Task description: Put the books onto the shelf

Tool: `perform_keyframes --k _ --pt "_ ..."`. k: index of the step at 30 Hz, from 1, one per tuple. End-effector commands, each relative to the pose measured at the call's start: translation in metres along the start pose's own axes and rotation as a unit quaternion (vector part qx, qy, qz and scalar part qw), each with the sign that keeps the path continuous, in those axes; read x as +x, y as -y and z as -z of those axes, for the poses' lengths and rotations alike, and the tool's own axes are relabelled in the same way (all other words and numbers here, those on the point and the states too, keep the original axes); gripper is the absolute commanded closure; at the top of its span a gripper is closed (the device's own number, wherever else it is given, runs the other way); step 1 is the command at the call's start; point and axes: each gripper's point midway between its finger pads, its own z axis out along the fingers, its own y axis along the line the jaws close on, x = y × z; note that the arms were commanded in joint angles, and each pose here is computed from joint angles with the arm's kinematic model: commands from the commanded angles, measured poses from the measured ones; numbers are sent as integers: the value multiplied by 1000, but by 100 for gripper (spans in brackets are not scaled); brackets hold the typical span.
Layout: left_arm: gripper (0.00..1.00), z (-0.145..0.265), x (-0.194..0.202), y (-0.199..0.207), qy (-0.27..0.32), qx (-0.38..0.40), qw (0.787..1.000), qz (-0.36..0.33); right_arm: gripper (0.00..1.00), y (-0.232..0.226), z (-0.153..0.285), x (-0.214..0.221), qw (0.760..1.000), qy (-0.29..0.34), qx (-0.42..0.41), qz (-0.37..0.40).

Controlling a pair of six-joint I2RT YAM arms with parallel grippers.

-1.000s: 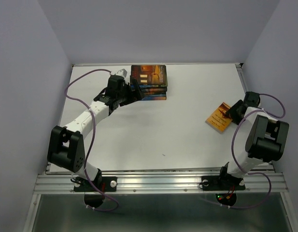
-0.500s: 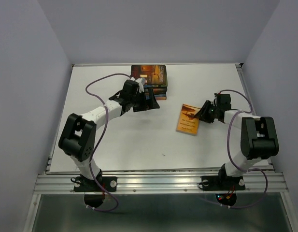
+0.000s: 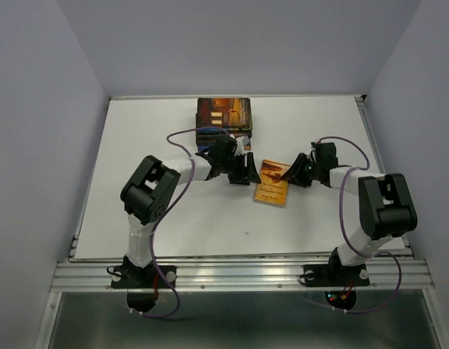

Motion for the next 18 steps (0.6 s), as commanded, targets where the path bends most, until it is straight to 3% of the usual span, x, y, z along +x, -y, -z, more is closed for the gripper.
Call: perform_keyframes --k 1,3,11,17,18 --pt "38 -10 -25 31 24 48 998 -14 59 1 2 14 1000 -14 4 -6" --pt "51 -18 -25 24 24 39 999 -7 58 -1 4 13 1000 -12 4 -3" --pt "57 -36 -18 9 12 6 1000 -11 56 -25 15 1 999 -2 -33 4" --pt "90 -46 -3 -5 -9 -33 999 -13 54 -46 29 -9 998 10 -55 18" --pt "90 -46 -2 -10 -9 -44 999 -11 54 -49 32 -10 998 13 -60 20"
